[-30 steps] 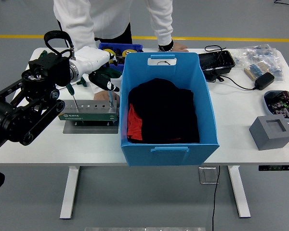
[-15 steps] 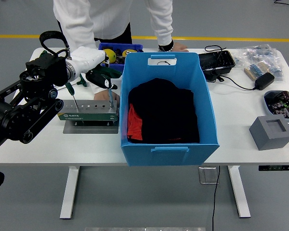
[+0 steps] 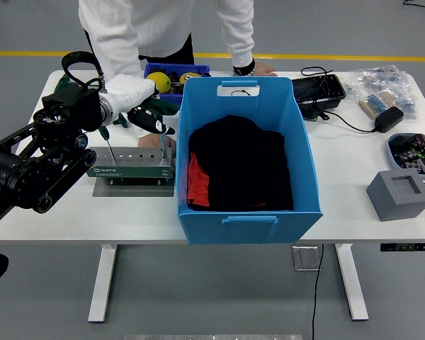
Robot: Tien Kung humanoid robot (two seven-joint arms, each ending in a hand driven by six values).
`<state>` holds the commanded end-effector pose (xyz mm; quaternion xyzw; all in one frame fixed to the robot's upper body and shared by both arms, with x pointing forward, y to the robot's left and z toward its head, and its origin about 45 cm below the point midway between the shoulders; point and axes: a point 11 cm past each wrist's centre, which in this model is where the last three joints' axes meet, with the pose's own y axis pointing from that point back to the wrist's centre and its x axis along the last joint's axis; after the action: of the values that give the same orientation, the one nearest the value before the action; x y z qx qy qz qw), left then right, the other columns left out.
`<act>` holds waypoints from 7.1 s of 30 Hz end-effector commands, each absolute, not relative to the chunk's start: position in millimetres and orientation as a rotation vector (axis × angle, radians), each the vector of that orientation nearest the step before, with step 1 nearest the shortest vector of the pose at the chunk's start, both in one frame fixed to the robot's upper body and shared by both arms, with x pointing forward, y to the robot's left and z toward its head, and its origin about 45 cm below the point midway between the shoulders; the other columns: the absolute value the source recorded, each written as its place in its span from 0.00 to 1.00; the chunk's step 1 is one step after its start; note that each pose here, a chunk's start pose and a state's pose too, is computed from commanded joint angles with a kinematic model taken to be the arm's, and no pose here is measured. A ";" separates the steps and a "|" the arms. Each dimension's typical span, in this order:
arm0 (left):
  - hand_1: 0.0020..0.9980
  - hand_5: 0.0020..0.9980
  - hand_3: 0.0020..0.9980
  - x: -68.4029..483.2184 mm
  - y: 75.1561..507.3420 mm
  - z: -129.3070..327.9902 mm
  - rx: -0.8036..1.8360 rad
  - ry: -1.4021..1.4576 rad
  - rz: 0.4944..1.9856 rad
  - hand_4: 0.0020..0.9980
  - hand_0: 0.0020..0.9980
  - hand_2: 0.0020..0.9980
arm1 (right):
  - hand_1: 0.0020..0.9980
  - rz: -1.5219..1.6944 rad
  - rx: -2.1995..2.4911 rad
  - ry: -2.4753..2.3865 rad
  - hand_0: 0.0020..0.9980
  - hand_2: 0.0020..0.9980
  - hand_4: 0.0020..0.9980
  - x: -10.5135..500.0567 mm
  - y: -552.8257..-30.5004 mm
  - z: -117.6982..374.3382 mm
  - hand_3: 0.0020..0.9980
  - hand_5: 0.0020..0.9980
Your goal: Lift tool from toolbox,place it in box,lift tool from toolbox,place it in box
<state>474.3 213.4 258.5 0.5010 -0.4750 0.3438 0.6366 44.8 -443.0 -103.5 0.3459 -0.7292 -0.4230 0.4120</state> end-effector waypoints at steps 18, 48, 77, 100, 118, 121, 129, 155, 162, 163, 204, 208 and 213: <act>0.08 0.68 0.15 473.9 214.8 250.0 1.136 -1.061 0.817 1.00 0.22 0.11 | 0.72 -1.061 0.871 -1.830 0.73 0.77 0.85 44.5 -443.2 -103.4 0.63 0.74; 0.00 0.65 0.01 476.0 209.7 264.9 0.991 -1.223 0.954 1.00 0.12 0.00 | 0.72 -1.061 0.870 -1.829 0.73 0.77 0.85 44.4 -442.7 -103.6 0.62 0.74; 0.00 0.31 0.02 484.5 204.8 317.2 1.025 -1.308 0.900 0.70 0.13 0.01 | 0.72 -1.063 0.864 -1.827 0.73 0.77 0.86 42.4 -442.5 -103.9 0.62 0.74; 0.00 0.30 0.03 474.2 177.0 399.3 0.829 -1.390 0.995 0.71 0.13 0.01 | 0.72 -1.063 0.862 -1.822 0.72 0.77 0.85 41.1 -442.3 -104.2 0.62 0.74; 0.00 0.30 0.03 439.9 95.7 349.2 0.738 -1.207 0.695 0.71 0.14 0.02 | 0.72 -1.053 0.868 -1.829 0.72 0.77 0.85 45.6 -444.7 -102.7 0.62 0.74; 0.00 0.30 0.03 440.8 93.2 335.5 0.743 -1.155 0.683 0.71 0.14 0.02 | 0.72 -1.050 0.871 -1.830 0.72 0.77 0.85 47.5 -445.7 -102.1 0.62 0.74; 0.00 0.31 0.04 440.6 90.7 294.7 0.768 -1.008 0.651 0.71 0.14 0.02 | 0.72 -1.041 0.877 -1.835 0.73 0.77 0.85 52.8 -447.3 -100.8 0.62 0.74; 0.21 0.69 0.32 434.3 51.9 239.2 0.810 -0.898 0.571 0.92 0.32 0.23 | 0.72 -1.014 0.892 -1.833 0.72 0.77 0.85 61.2 -450.3 -98.3 0.62 0.74; 0.24 0.70 0.38 440.5 47.4 235.2 0.829 -0.893 0.575 0.93 0.35 0.25 | 0.72 -1.001 0.895 -1.834 0.72 0.77 0.85 64.8 -452.1 -97.0 0.62 0.73; 0.24 0.70 0.38 441.2 46.1 236.6 0.826 -0.901 0.577 0.93 0.35 0.25 | 0.72 -1.000 0.895 -1.835 0.72 0.77 0.85 65.1 -452.2 -96.9 0.62 0.73; 0.42 0.74 0.58 430.4 17.5 343.1 0.797 -1.312 0.513 0.96 0.46 0.48 | 0.71 -0.989 0.874 -1.843 0.72 0.76 0.85 60.4 -457.5 -95.4 0.62 0.73; 0.43 0.76 0.58 441.3 55.1 356.8 0.851 -1.381 0.585 0.96 0.47 0.48 | 0.71 -0.999 0.870 -1.834 0.72 0.76 0.85 55.0 -455.7 -97.0 0.62 0.73; 0.50 0.80 0.60 451.0 109.7 369.5 0.841 -1.349 0.722 0.93 0.46 0.56 | 0.71 -1.021 0.852 -1.843 0.72 0.76 0.85 48.1 -452.3 -99.3 0.62 0.73</act>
<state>451.0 109.7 369.5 0.3689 -0.5921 0.3167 0.6426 48.1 -452.3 -99.3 0.3400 -0.7356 -0.4076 0.4210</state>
